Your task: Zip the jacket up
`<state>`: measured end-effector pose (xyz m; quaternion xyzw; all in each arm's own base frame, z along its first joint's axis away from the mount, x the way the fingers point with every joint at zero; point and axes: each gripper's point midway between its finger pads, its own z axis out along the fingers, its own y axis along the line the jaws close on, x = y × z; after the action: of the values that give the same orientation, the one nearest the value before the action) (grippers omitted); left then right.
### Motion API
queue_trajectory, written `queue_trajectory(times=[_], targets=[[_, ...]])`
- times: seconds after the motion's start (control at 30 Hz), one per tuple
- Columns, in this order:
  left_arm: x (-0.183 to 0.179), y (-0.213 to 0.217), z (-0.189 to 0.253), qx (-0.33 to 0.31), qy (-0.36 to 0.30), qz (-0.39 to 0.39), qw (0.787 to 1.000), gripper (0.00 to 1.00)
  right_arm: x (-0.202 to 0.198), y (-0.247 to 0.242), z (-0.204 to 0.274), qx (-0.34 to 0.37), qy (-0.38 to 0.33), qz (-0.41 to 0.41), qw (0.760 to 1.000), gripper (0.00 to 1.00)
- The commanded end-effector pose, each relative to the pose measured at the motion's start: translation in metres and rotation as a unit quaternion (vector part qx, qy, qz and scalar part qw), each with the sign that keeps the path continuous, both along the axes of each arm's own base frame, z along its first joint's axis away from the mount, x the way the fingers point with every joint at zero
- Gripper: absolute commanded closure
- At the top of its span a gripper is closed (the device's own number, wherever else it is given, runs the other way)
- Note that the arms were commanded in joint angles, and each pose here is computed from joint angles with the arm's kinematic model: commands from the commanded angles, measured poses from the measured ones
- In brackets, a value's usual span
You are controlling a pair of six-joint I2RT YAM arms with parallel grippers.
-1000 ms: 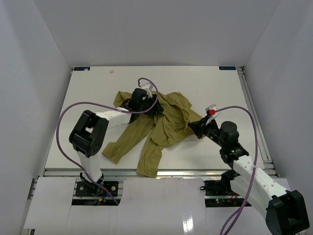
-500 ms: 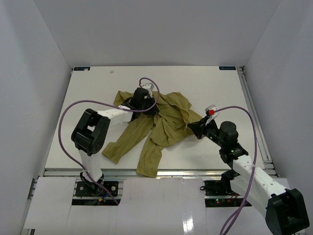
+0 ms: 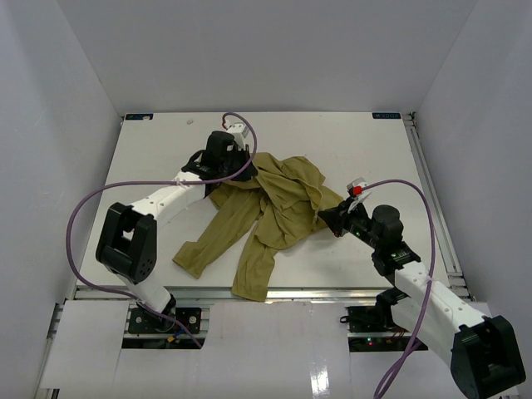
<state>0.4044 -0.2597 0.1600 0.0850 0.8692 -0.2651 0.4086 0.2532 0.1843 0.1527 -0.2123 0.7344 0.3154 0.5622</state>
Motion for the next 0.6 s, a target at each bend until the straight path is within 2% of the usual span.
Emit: queue_trajectory(times=[0.0, 0.33, 0.47, 0.57], targets=[[-0.017, 0.009, 0.013, 0.006, 0.01, -0.052, 0.999, 1.0, 0.004, 0.005, 0.023, 0.017, -0.027, 0.011, 0.999, 0.92], [-0.017, 0.064, 0.023, 0.059, -0.004, 0.014, 0.998, 1.0, 0.002, 0.008, 0.022, 0.017, -0.023, 0.019, 0.999, 0.92], [-0.014, 0.06, 0.025, 0.056, -0.004, 0.006, 0.998, 1.0, 0.001, 0.009, 0.019, 0.018, -0.018, 0.022, 0.999, 0.92], [-0.008, 0.042, 0.013, 0.038, 0.018, -0.032, 0.999, 1.0, 0.0, 0.009, 0.018, 0.02, -0.018, 0.025, 0.999, 0.92]])
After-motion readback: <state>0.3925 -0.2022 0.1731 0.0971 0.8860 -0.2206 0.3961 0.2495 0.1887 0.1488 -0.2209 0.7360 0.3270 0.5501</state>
